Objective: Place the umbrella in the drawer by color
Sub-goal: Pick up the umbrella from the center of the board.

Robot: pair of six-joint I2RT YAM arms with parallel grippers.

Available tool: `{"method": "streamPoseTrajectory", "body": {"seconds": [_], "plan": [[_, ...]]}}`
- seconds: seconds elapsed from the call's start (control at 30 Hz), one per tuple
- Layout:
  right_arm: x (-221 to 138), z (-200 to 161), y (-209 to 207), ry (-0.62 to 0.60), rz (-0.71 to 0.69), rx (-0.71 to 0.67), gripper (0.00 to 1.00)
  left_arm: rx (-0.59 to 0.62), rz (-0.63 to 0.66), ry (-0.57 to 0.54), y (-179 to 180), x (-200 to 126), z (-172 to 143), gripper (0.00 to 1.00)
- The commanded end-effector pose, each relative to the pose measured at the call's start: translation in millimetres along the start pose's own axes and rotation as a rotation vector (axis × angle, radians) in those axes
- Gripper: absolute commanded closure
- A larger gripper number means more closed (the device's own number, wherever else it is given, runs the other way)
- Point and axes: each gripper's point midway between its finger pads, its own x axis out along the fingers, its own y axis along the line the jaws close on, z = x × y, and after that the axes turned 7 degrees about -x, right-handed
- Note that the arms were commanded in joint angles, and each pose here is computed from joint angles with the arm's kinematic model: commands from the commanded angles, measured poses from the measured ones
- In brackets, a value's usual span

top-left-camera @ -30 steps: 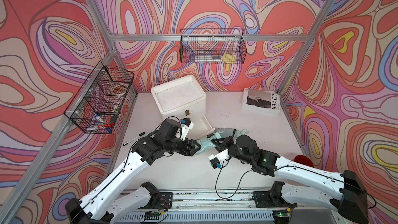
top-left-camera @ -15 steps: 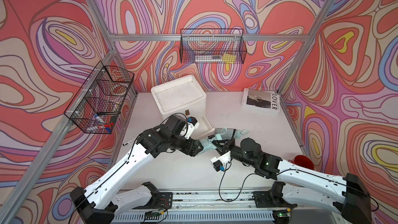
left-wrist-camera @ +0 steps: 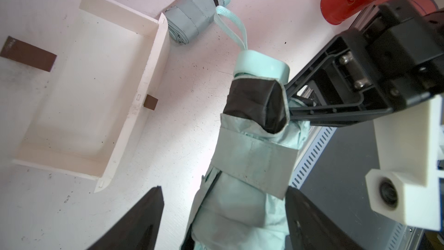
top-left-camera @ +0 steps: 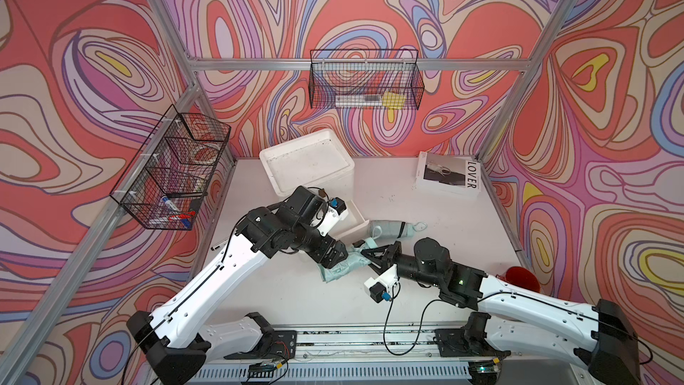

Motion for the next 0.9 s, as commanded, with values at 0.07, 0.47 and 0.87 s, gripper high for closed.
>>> {"method": "streamPoseTrajectory", "body": {"seconds": [0.07, 0.47, 0.87], "plan": [[-9.9, 12.5, -43.3, -0.046, -0.131, 0.008, 1.0, 0.002, -0.076, 0.07, -10.6, 9.3, -12.3, 0.12], [-6.7, 3.2, -55.4, 0.005, -0.2, -0.014, 1.0, -0.037, -0.218, 0.175, -25.5, 37.0, -30.9, 0.22], [-4.0, -1.7, -48.5, 0.007, -0.176, 0.265, 0.45, -0.004, 0.208, -0.11, 34.4, 7.3, 40.4, 0.77]]}}
